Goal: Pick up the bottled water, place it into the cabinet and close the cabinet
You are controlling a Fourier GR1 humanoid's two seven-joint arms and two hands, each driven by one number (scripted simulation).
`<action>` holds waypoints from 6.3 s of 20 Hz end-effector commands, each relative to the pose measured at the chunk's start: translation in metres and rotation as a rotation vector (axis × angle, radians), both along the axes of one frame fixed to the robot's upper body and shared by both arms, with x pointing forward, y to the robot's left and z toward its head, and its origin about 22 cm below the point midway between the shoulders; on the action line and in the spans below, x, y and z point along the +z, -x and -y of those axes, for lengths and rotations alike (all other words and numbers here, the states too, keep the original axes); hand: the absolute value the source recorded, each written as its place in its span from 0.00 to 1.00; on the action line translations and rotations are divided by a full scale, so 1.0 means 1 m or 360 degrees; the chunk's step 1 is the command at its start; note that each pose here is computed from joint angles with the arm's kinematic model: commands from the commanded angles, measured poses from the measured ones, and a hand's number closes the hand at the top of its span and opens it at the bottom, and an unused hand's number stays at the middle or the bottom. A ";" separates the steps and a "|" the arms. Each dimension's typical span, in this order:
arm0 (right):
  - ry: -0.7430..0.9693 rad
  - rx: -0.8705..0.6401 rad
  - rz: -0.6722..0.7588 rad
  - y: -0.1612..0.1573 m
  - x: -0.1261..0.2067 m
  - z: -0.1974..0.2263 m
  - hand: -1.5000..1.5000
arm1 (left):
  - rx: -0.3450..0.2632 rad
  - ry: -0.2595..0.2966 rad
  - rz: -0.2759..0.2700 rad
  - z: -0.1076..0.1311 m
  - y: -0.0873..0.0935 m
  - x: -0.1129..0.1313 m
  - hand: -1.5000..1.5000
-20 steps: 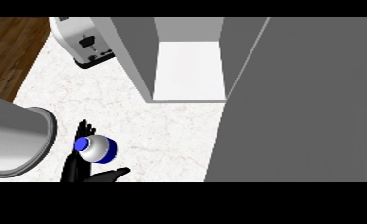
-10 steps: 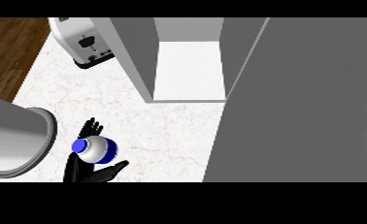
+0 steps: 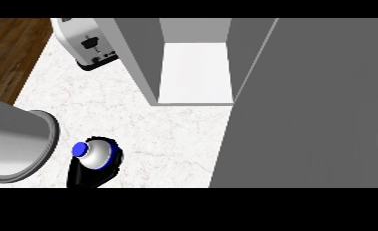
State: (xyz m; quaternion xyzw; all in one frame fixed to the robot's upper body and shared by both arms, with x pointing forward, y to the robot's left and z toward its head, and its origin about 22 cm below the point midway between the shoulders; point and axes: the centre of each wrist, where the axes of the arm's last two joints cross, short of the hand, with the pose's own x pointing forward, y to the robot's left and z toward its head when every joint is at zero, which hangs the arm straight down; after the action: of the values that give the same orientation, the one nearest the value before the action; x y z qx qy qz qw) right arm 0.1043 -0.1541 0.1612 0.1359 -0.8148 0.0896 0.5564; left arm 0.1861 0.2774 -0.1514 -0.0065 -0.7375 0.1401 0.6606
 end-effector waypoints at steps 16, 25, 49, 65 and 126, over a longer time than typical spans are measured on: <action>-0.0007 -0.0056 0.0081 0.034 0.019 0.011 0.00 | -0.0123 0.0077 0.0199 0.035 -0.046 0.023 1.00; 0.0023 -0.0057 0.0097 0.016 0.020 0.015 0.00 | -0.0293 0.0180 0.0141 0.051 -0.040 0.068 1.00; 0.0028 -0.0054 0.0122 0.020 0.021 0.012 0.00 | -0.0286 0.0051 0.0288 0.161 -0.102 0.199 1.00; 0.0002 -0.0023 0.0070 0.025 0.014 0.005 0.00 | -0.0182 -0.0249 0.0222 0.198 -0.177 0.221 1.00; -0.0003 0.0072 0.0095 0.016 0.001 0.014 0.00 | 0.0064 -0.0796 0.0213 0.161 -0.237 0.166 1.00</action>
State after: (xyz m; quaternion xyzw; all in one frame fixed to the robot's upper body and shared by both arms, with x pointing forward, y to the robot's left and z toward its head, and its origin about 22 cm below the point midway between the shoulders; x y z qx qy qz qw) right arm 0.0976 -0.1634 0.1518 0.1497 -0.8259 0.1062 0.5332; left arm 0.4205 0.1136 0.0083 0.2269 -0.7571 -0.0490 0.6106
